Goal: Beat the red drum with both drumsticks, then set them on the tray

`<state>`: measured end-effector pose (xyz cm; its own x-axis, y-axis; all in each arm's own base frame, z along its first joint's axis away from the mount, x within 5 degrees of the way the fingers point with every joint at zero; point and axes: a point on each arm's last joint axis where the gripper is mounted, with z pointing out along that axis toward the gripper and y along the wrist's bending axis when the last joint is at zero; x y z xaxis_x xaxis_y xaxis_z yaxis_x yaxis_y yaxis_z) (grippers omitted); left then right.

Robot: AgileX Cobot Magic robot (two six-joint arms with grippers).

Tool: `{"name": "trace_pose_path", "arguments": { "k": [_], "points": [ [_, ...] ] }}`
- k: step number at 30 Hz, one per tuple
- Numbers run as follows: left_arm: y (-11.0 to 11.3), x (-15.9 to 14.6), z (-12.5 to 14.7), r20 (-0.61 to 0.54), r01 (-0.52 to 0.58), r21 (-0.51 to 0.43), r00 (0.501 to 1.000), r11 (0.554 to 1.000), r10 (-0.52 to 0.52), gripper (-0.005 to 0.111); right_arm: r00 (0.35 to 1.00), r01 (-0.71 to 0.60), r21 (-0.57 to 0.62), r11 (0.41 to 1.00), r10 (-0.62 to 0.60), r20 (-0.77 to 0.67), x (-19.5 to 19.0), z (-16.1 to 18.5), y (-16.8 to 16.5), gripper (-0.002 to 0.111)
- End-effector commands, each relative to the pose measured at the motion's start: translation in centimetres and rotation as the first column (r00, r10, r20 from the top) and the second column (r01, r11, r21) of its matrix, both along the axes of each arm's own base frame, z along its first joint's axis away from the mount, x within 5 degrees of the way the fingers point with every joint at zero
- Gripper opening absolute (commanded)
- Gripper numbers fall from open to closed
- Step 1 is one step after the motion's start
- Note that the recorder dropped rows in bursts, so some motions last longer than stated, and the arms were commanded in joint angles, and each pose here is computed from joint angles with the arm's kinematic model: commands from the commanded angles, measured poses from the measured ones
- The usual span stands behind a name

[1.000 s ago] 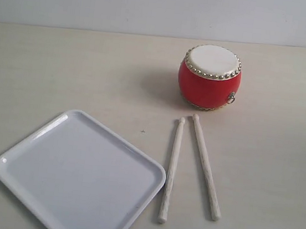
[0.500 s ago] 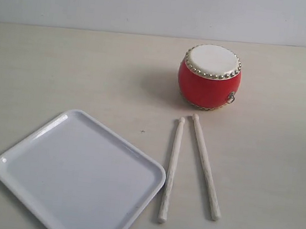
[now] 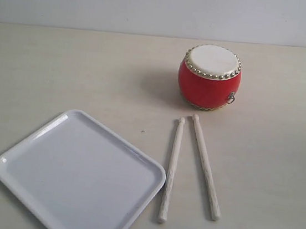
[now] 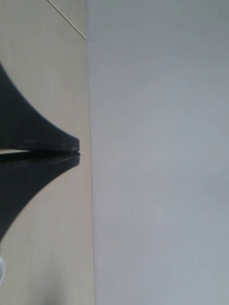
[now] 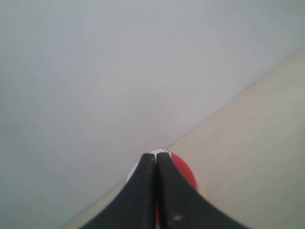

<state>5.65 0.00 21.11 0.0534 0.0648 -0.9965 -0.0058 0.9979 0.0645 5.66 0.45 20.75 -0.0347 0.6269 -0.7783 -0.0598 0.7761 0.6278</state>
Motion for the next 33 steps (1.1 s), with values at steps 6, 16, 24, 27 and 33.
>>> {"name": "trace_pose_path", "arguments": {
  "k": [6,16,24,27,33],
  "points": [
    [0.0,0.0,-0.1,0.002,0.004,0.002,1.000,1.000,-0.004,0.000,0.982,-0.035,0.177,0.984,0.067,-0.179,-0.2,-1.6,0.6,0.000],
    [0.0,0.0,-0.1,0.002,0.004,0.002,1.000,1.000,-0.004,0.000,0.993,-0.008,-0.032,0.999,0.004,-0.114,0.8,-0.9,0.1,0.000],
    [0.0,0.0,-0.1,0.002,0.004,0.002,1.000,1.000,-0.004,0.000,0.995,-0.005,-0.016,1.000,0.003,-0.102,0.8,-0.7,0.1,0.000],
    [0.0,0.0,-0.1,0.002,0.004,0.002,1.000,1.000,-0.004,0.000,0.995,-0.004,-0.001,1.000,0.004,-0.103,0.8,-0.7,0.1,0.000],
    [0.0,0.0,-0.1,0.002,0.004,0.002,1.000,1.000,-0.004,0.000,0.994,-0.019,-0.024,1.000,0.017,-0.104,0.7,0.6,0.2,0.000]
  ]
}}
